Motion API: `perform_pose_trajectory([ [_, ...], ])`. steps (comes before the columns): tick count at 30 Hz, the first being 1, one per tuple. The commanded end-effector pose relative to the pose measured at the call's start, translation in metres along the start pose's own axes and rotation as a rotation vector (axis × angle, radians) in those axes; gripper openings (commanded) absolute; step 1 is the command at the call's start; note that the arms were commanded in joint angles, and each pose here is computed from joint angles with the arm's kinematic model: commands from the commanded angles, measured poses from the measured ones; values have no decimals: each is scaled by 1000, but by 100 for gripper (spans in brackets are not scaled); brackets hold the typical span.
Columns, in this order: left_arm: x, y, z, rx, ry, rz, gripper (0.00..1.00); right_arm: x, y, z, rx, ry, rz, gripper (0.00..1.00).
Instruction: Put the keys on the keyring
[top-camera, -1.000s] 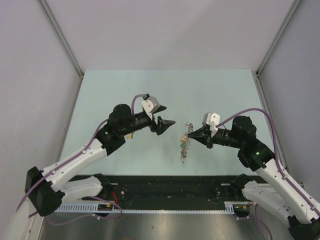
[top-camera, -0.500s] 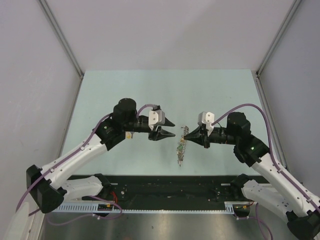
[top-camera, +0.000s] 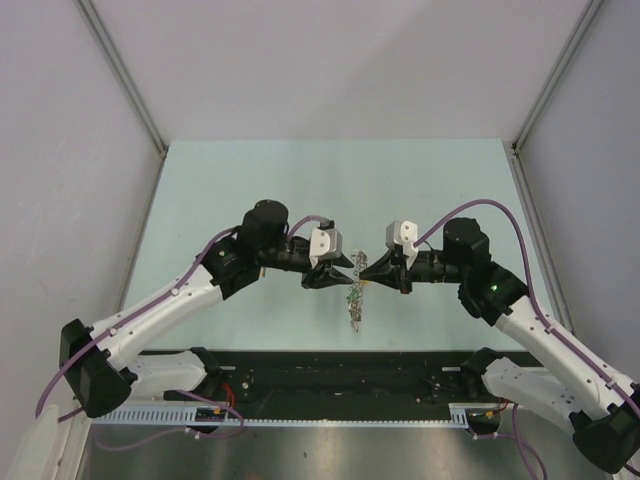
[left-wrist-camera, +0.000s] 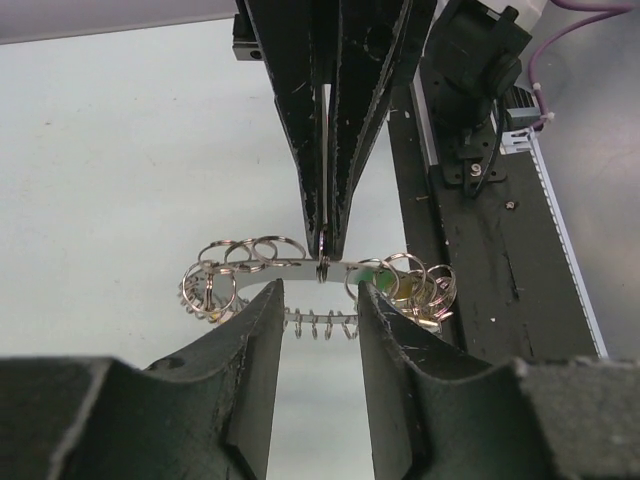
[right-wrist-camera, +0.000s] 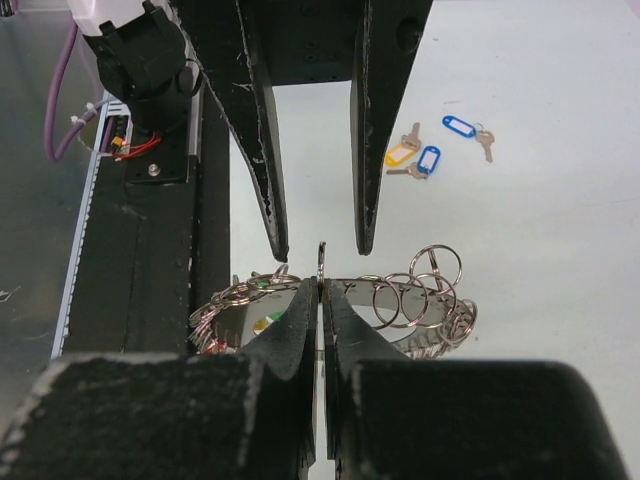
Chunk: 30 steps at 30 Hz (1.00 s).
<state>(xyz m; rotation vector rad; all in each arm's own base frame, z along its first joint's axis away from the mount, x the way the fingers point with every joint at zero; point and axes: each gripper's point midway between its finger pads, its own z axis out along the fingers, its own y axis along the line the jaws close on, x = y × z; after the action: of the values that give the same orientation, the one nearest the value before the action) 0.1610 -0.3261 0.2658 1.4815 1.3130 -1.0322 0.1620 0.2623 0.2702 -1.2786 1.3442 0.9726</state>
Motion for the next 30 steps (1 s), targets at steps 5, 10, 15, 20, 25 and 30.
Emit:
perform_pose_trajectory([
  [5,-11,3,1,-7,19,25,36,-41,1,5,-23,-85,-109,0],
  [10,-8,4,3,-11,40,11,32,-39,2,8,-30,-75,-109,0],
  [15,-5,4,4,-11,57,7,28,-38,2,10,-32,-69,-109,0],
  [20,-3,4,4,-10,65,-1,25,-35,3,13,-41,-52,-107,0],
  [25,-2,1,5,2,66,3,23,-32,3,18,-45,-35,-104,0],
  [30,-2,-1,5,8,64,4,20,-30,2,22,-51,-19,-102,0],
])
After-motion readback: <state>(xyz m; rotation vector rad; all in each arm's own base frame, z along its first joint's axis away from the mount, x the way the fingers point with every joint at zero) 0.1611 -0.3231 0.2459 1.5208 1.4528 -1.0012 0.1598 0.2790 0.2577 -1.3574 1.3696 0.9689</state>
